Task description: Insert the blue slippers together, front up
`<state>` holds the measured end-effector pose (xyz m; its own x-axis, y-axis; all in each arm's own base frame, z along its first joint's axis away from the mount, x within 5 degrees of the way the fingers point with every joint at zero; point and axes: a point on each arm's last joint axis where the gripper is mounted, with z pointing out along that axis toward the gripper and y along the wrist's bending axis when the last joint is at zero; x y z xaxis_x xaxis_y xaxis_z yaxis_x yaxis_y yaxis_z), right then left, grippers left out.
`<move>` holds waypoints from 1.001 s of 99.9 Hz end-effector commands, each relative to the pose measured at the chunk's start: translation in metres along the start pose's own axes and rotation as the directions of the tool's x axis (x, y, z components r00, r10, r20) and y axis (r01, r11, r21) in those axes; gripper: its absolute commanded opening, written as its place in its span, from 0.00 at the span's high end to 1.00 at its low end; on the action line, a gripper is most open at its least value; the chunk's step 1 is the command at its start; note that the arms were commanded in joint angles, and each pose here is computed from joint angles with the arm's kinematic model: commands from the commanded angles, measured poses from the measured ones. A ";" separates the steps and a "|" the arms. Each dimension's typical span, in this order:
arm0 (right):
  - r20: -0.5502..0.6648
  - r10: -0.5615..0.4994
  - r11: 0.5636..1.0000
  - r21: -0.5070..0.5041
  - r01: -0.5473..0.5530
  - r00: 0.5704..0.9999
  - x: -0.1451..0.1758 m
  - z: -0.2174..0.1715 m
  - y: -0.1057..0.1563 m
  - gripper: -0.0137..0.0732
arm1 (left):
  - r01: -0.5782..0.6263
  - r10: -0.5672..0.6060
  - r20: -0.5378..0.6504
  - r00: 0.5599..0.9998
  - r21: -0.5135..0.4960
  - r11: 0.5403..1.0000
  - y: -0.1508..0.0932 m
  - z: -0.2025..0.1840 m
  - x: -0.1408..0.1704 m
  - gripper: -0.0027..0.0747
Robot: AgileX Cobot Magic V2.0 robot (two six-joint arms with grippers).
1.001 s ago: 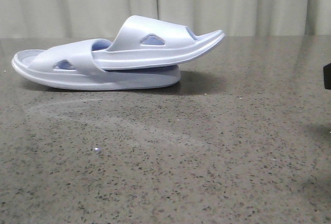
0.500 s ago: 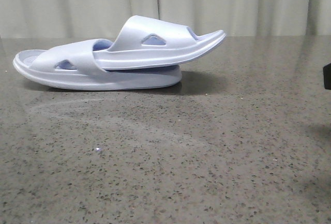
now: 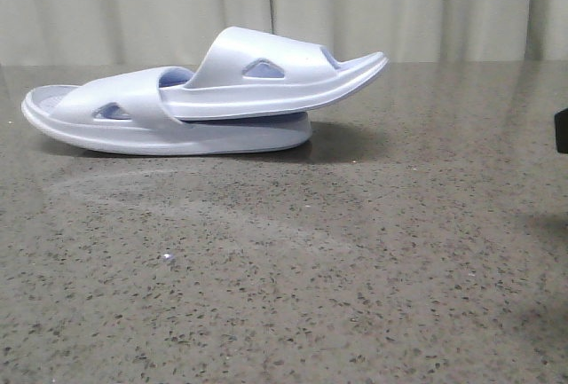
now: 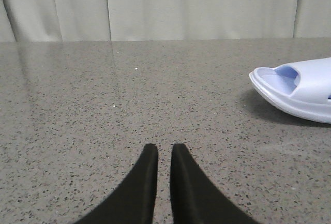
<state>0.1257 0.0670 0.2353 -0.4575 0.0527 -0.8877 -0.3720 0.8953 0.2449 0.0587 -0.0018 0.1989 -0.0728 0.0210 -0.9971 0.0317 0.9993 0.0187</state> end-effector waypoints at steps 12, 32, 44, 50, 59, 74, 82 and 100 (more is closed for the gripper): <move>0.077 -0.010 1.000 0.017 0.009 0.997 -0.013 -0.002 0.000 0.97 | 0.107 -0.107 0.042 0.993 0.012 0.994 -0.001 0.001 -0.002 0.94; 0.077 -0.010 1.000 0.017 0.009 0.997 -0.013 -0.002 0.000 0.97 | 0.130 -0.131 0.040 0.991 0.015 0.991 -0.001 0.001 -0.002 0.95; 0.077 -0.010 1.000 0.017 0.009 0.997 -0.013 -0.002 0.000 0.97 | 0.130 -0.131 0.040 0.991 0.015 0.991 -0.001 0.001 -0.002 0.95; 0.077 -0.010 1.000 0.017 0.009 0.997 -0.013 -0.002 0.000 0.97 | 0.130 -0.131 0.040 0.991 0.015 0.991 -0.001 0.001 -0.002 0.95; 0.077 -0.010 1.000 0.017 0.009 0.997 -0.013 -0.002 0.000 0.97 | 0.130 -0.131 0.040 0.991 0.015 0.991 -0.001 0.001 -0.002 0.95; 0.077 -0.010 1.000 0.017 0.009 0.997 -0.013 -0.002 0.000 0.97 | 0.130 -0.131 0.040 0.991 0.015 0.991 -0.001 0.001 -0.002 0.95; 0.077 -0.010 1.000 0.017 0.009 0.997 -0.013 -0.002 0.000 0.97 | 0.130 -0.131 0.040 0.991 0.015 0.991 -0.001 0.001 -0.002 0.95; 0.154 -0.058 0.997 0.065 0.048 0.986 -0.017 -0.005 -0.004 0.97 | 0.130 -0.131 0.040 0.991 0.015 0.991 -0.001 0.001 -0.002 0.95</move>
<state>0.1266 0.0656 0.2363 -0.4352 0.0520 -0.8988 -0.3668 0.9015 0.2297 0.0585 -0.0030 0.1978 -0.0890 -0.0889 -0.9920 0.0357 0.9951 -0.0924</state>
